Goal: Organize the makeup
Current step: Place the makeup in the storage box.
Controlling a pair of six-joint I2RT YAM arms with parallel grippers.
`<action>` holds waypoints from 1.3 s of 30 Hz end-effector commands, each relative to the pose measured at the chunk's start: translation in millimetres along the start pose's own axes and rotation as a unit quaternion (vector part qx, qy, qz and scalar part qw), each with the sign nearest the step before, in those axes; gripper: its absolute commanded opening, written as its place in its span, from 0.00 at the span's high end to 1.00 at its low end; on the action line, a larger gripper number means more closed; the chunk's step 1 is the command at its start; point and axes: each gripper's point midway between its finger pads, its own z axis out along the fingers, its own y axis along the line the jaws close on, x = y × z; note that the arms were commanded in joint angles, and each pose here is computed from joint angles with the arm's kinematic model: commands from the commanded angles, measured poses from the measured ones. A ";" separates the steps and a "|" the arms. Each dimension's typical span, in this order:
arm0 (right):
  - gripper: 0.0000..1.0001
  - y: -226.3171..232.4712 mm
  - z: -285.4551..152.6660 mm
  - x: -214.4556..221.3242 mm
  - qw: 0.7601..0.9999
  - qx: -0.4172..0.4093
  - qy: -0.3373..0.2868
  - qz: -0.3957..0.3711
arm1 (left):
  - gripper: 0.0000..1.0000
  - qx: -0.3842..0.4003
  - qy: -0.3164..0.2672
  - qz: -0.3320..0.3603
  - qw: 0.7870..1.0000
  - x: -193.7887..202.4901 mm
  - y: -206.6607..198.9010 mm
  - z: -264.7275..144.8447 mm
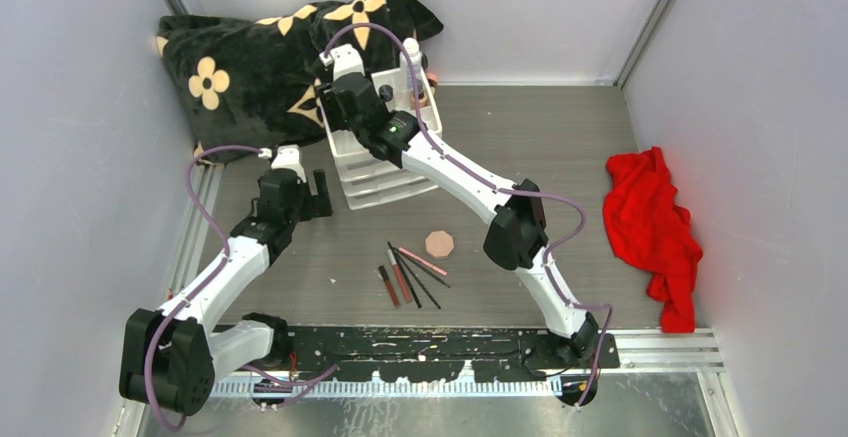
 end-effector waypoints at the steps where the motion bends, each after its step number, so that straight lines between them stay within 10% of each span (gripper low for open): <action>1: 0.87 2.7 -9.4 -61.0 0.996 -0.011 -0.082 0.042 | 0.09 0.019 -0.035 -0.013 0.999 -18.8 -8.8 -4.7; 6: 0.81 2.0 -4.1 -59.1 0.995 -0.011 -0.085 0.043 | 0.09 0.024 -0.035 -0.015 0.999 -19.1 -10.8 -4.9; 11: 0.31 -0.2 -5.0 -59.7 0.996 -0.005 -0.085 0.030 | 0.09 0.022 -0.035 -0.014 0.999 -19.1 -10.5 -3.2; 15: 0.09 -6.0 -10.1 -63.2 0.996 0.002 -0.092 0.016 | 0.09 0.021 -0.033 -0.013 0.999 -18.7 -10.3 -1.8; 30: 0.07 39.7 -92.6 -83.0 0.992 -0.060 -0.112 -0.017 | 0.09 0.016 -0.030 -0.010 0.999 -16.4 -8.2 -0.2; 39: 0.10 -24.7 -152.5 17.8 0.999 0.045 -0.023 -0.009 | 0.09 0.015 -0.027 -0.008 0.999 -15.0 -8.1 0.7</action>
